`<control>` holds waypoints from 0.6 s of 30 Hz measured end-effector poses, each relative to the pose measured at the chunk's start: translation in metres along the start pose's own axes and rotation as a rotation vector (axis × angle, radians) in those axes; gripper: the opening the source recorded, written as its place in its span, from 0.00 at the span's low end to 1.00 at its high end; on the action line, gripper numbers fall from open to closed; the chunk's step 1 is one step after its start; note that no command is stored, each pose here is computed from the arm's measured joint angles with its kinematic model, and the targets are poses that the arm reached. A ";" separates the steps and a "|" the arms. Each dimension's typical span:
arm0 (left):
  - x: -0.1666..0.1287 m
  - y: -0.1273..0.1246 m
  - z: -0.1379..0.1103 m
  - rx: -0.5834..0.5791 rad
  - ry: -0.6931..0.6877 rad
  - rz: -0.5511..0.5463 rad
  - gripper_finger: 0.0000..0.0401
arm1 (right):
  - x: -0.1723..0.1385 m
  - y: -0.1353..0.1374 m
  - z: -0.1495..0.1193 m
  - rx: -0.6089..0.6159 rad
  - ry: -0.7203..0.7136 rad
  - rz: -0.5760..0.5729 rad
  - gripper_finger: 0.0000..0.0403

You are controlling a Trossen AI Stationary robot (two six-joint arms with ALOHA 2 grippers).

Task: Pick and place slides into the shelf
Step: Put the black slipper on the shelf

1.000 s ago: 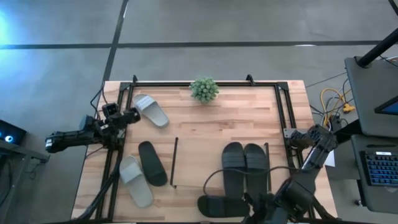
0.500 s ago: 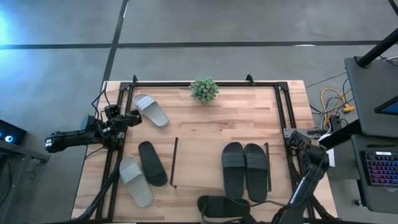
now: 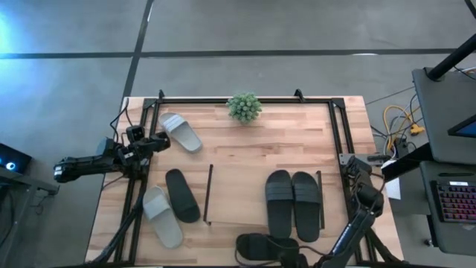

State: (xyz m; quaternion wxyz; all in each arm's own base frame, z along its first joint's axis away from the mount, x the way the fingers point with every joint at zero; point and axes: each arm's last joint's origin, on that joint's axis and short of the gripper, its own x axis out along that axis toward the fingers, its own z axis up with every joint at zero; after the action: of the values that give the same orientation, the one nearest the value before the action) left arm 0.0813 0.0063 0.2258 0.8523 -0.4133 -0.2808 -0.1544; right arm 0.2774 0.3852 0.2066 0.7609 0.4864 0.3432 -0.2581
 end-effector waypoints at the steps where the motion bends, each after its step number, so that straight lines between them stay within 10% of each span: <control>1: 0.000 0.000 0.000 0.000 0.000 0.000 0.31 | 0.002 -0.001 0.000 -0.003 -0.007 -0.005 0.51; 18: 0.000 0.001 0.000 0.000 0.003 0.009 0.31 | 0.028 -0.011 0.010 -0.014 -0.134 -0.100 0.51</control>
State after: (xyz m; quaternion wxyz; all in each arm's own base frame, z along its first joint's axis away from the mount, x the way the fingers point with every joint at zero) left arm 0.0818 0.0064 0.2251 0.8533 -0.4145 -0.2779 -0.1513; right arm 0.2893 0.3695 0.1818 0.7717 0.4449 0.3174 -0.3252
